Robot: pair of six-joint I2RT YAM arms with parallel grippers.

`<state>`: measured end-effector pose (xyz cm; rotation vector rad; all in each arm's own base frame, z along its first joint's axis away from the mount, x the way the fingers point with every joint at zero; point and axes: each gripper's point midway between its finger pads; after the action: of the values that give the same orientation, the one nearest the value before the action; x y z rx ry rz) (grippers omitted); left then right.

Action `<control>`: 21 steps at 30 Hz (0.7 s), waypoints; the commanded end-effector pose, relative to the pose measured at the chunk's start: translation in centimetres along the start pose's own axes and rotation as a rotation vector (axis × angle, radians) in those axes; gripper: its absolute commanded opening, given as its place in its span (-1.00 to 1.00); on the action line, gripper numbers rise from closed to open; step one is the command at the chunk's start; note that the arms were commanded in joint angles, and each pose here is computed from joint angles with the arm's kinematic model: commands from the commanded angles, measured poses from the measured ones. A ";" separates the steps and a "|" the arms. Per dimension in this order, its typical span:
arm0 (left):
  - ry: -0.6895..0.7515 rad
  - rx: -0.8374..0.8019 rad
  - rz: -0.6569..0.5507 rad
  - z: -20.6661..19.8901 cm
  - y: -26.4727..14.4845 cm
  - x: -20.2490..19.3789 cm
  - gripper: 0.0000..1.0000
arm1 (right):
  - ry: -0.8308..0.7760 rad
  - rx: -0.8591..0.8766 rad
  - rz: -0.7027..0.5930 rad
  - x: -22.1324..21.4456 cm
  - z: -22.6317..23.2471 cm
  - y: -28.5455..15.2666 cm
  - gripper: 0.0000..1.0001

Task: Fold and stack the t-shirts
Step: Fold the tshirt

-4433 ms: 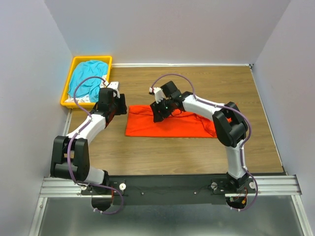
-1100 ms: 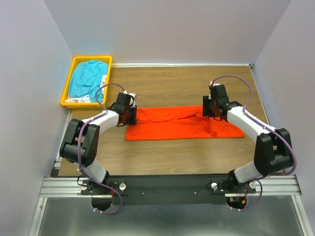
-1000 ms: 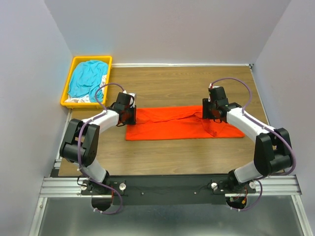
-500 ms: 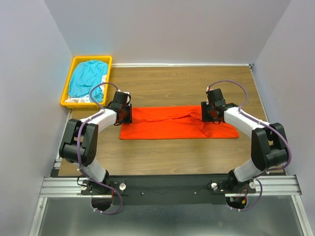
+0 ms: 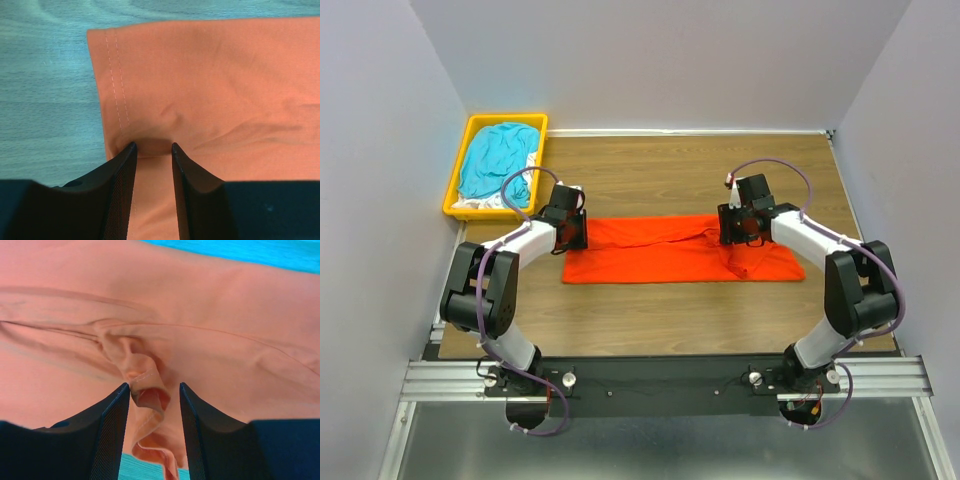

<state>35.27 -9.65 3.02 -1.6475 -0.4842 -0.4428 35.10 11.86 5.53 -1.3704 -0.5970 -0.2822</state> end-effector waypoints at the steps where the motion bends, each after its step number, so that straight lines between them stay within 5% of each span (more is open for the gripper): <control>1: -0.008 0.014 -0.046 0.2 -0.6 1.7 -0.16 | -0.032 0.075 -0.001 0.7 1.2 0.5 0.02; 7: -0.006 0.023 -0.040 0.4 -0.5 1.4 -0.16 | -0.034 0.111 0.013 0.3 1.7 0.6 -0.32; 11: -0.004 0.026 -0.039 0.5 -0.4 1.3 -0.16 | -0.029 0.149 -0.011 0.3 2.4 -0.7 -0.83; 21: -0.006 0.045 -0.023 1.1 0.1 1.0 -0.16 | 0.017 0.144 -0.010 -2.4 2.4 -2.9 -0.91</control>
<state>35.39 -9.49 3.07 -1.6412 -0.4894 -0.4429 32.86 13.54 7.87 -1.2264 -0.6552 -0.2692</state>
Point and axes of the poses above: each gripper's point midway between its finger pads, its own y axis out along the fingers, its own z axis along the line the jaws close on, x = y × z
